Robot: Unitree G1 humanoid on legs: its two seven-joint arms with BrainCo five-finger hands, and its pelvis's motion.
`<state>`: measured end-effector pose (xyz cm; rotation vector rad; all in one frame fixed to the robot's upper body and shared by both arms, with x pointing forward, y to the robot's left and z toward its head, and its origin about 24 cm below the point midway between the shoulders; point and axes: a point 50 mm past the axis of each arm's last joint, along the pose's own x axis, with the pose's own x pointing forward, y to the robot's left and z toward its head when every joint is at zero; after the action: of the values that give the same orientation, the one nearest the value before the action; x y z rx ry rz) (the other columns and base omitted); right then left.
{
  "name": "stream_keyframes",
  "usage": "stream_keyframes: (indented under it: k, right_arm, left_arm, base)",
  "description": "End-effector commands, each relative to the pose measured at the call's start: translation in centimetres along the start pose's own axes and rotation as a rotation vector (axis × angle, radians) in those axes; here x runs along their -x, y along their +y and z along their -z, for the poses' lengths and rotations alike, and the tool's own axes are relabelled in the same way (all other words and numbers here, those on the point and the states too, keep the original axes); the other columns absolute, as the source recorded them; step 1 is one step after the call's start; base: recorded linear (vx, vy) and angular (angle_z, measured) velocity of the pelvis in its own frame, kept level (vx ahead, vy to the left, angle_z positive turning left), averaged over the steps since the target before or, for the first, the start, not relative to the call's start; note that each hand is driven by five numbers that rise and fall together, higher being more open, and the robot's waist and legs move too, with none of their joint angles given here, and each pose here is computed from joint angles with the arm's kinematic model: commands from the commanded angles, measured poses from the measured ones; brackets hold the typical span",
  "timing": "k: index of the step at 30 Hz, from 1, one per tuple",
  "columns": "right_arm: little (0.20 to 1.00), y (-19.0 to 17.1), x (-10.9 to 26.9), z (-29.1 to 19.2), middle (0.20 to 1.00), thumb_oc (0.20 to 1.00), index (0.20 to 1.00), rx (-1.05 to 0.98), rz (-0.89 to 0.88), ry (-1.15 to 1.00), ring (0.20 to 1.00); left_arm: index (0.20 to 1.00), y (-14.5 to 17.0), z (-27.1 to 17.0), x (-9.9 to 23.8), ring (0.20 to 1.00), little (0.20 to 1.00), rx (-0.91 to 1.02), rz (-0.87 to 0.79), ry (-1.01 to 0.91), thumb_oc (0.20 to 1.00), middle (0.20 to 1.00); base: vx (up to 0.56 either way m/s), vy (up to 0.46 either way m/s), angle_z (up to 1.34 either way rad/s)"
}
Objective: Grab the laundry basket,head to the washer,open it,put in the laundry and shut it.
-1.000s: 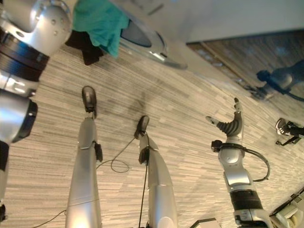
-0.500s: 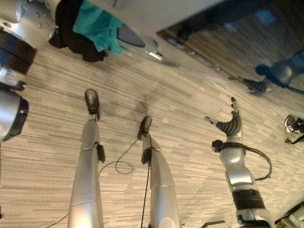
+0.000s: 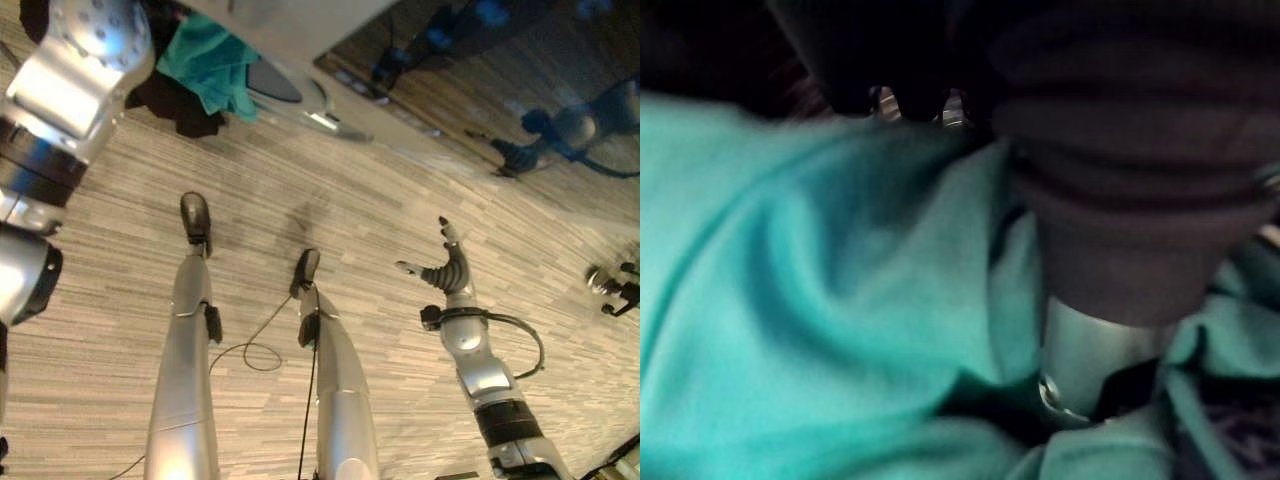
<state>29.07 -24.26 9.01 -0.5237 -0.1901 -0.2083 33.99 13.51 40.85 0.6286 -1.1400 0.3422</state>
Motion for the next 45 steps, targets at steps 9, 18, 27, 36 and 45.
stream_keyframes:
  k: [9, 18, 27, 36, 45]
  right_arm:
    - [1.0, 2.5, 1.9, 1.6, 1.0, 1.0, 1.0, -0.136, 0.009, 0.07, 1.0]
    - [1.0, 6.4, 2.9, 2.5, 1.0, 1.0, 1.0, -0.215, -0.1, 0.179, 1.0]
    - [1.0, 10.3, 0.9, 3.3, 1.0, 1.0, 1.0, -0.229, -0.176, 0.331, 1.0]
    - [1.0, 10.5, -4.9, 1.1, 1.0, 1.0, 1.0, -0.233, -0.073, 0.383, 1.0]
    - [1.0, 7.9, -8.7, -1.0, 1.0, 1.0, 1.0, -0.351, 0.071, 0.432, 1.0]
  left_arm:
    - [1.0, 3.4, 4.0, 6.9, 1.0, 1.0, -0.111, -0.149, 0.028, 1.0, 1.0]
    - [1.0, 3.0, 5.4, 17.3, 1.0, 1.0, 0.068, -0.03, 0.235, 1.0, 1.0]
    - [1.0, 1.3, 5.5, 24.5, 1.0, 1.0, 0.272, 0.139, 0.471, 1.0, 1.0]
    - [1.0, 1.0, 4.2, 26.4, 1.0, 1.0, 0.427, 0.251, 0.509, 1.0, 1.0]
    - [1.0, -0.6, 2.8, 26.6, 1.0, 1.0, 0.601, 0.29, 0.524, 1.0, 1.0]
  base:
    - [-0.03, -0.035, 0.02]
    - [-0.01, -0.031, 0.1]
    - [0.01, -0.07, 0.26]
    - [0.03, -0.054, 0.3]
    - [0.03, 0.001, 0.15]
